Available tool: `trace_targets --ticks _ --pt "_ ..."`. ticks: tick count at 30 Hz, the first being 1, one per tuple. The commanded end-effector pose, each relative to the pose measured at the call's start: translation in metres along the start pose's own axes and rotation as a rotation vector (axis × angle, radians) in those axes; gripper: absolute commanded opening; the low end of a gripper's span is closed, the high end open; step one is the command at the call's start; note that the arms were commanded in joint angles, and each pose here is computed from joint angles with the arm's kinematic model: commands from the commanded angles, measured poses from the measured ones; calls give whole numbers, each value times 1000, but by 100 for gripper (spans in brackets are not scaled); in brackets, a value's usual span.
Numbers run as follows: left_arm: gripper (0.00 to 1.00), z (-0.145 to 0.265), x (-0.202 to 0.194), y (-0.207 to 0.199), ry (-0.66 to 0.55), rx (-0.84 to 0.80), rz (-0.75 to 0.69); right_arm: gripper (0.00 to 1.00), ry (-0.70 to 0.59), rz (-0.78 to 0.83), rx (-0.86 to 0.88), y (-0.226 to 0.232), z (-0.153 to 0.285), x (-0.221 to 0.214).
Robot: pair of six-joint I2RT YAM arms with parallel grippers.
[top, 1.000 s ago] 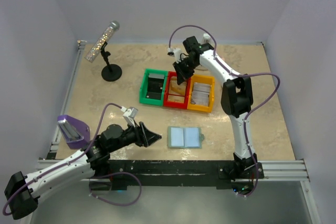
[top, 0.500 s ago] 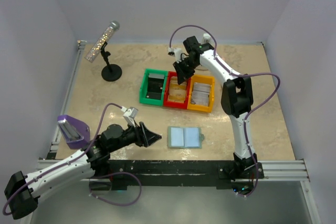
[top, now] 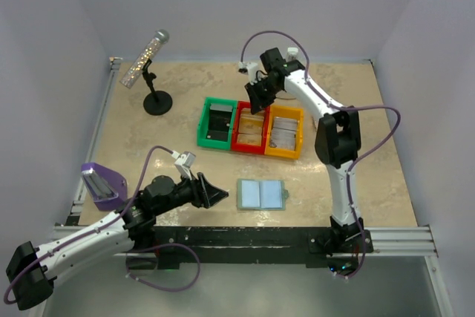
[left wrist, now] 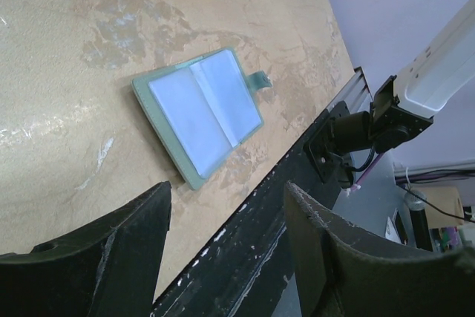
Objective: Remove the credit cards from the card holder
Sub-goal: Reset both arms
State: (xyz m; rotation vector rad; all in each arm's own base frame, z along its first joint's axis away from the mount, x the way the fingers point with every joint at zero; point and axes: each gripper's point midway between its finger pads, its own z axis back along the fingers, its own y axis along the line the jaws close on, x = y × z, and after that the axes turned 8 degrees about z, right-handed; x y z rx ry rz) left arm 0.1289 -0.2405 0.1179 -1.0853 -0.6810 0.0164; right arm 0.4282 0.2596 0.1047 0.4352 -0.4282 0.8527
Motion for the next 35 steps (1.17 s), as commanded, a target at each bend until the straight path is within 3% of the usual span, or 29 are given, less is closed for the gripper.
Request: trace_targets --ticks 1,5,8,9,10,12,17,21,30,35 --pt "67 1 13 -19 -39 -60 -17 16 -323 113 -190 6 94 75" --pt "73 4 22 -13 -70 5 -26 22 -525 131 -259 33 144 88" --pt "85 13 40 6 -141 165 -18 33 -619 94 -245 59 151 63" --pt "90 17 46 10 -166 206 -15 59 -641 90 -233 68 148 52" --pt "93 21 56 9 -205 239 -10 66 -662 76 -224 78 148 42" --pt "100 33 71 19 -271 343 10 99 -693 79 -219 96 149 23" --pt "100 59 98 29 -371 548 43 99 -696 81 -200 135 137 -27" --pt "100 74 103 36 -372 658 36 99 -747 -25 -136 153 137 -56" --pt "100 74 102 37 -388 622 32 99 -590 -206 -125 160 132 -118" --pt "100 79 105 38 -393 661 23 99 -609 -309 -136 161 141 -122"
